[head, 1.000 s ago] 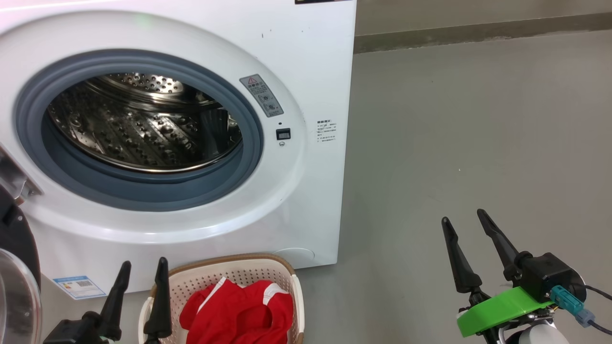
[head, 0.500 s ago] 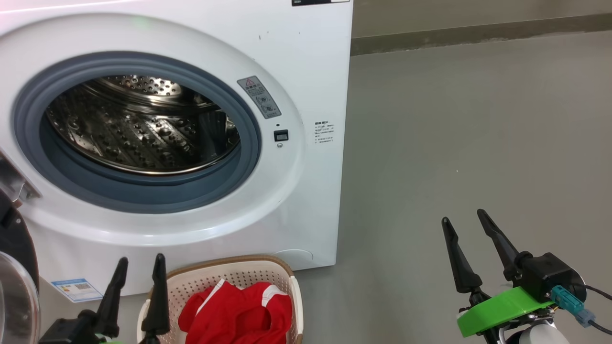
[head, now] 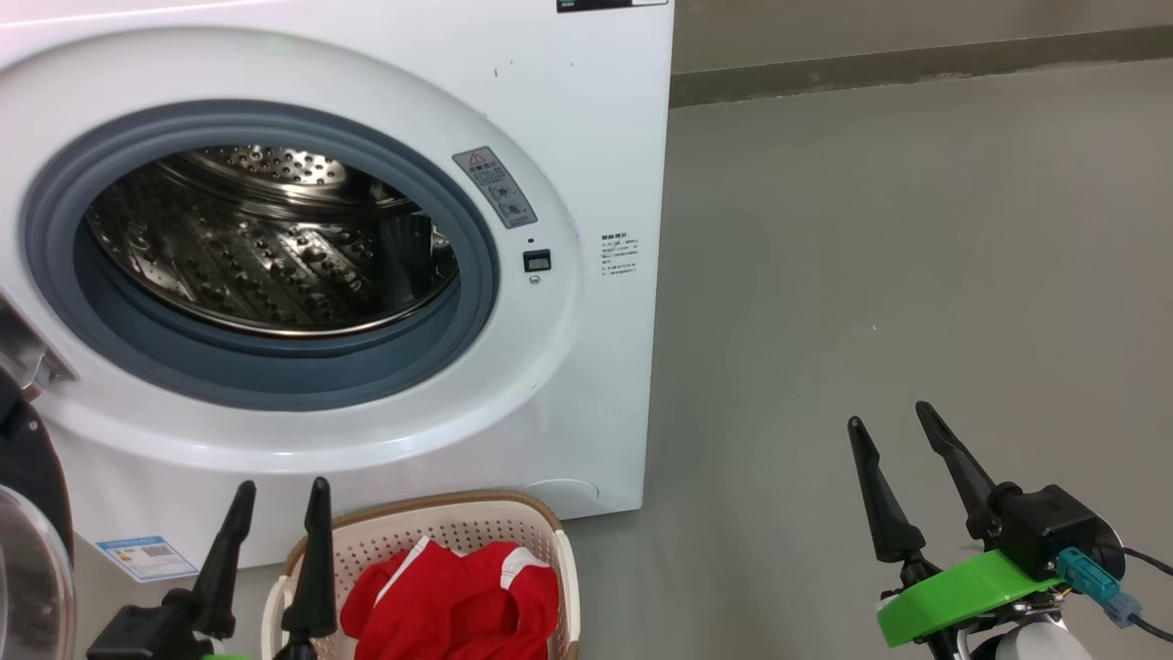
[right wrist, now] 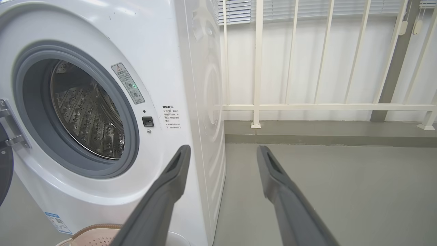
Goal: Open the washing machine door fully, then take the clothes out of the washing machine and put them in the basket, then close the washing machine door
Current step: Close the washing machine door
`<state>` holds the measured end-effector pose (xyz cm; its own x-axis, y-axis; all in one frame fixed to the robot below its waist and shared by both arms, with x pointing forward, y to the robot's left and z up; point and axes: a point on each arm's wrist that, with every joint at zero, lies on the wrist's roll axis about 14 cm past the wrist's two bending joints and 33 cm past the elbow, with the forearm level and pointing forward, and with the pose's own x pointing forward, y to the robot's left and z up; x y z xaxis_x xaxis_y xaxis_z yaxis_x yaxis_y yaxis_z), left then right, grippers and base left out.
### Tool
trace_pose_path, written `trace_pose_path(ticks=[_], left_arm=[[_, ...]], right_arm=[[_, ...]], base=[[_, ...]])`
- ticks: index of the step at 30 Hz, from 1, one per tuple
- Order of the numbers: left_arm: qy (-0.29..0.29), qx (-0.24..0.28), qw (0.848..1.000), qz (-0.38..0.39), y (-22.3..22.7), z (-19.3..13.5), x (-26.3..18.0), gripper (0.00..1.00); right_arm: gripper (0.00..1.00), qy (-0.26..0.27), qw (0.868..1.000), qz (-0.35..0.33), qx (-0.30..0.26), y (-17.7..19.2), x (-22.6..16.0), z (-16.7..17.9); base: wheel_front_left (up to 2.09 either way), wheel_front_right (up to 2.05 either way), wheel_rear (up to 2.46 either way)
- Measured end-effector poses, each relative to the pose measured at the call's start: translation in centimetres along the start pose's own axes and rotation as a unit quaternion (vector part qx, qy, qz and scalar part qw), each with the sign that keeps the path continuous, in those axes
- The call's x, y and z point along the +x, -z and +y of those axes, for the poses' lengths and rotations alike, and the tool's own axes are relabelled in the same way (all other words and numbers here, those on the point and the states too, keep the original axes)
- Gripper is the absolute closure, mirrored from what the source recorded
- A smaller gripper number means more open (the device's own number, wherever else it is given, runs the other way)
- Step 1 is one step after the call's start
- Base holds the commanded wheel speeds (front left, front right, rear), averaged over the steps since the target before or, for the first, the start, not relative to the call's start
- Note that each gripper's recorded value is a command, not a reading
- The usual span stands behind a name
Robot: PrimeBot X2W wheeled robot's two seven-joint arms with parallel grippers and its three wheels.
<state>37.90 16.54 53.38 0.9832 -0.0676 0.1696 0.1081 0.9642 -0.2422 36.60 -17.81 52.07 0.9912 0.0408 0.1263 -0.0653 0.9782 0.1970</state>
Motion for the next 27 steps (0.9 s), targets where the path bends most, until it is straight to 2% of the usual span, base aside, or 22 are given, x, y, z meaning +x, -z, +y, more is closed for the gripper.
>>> trace_pose_path(ticks=[12,27], left_arm=[[-0.003,0.007,1.0,0.006,0.3,0.28,-0.37,0.0],[-0.008,0.013,1.0,0.0,-0.14,0.65,-0.48,0.0]], right_arm=[[0.0,0.001,1.0,-0.002,0.0,-0.11,-0.07,-0.08],[0.0,-0.002,1.0,-0.003,0.0,-0.22,-0.08,0.11]], base=[[-0.32,0.32,0.0],[-1.59,1.59,0.0]])
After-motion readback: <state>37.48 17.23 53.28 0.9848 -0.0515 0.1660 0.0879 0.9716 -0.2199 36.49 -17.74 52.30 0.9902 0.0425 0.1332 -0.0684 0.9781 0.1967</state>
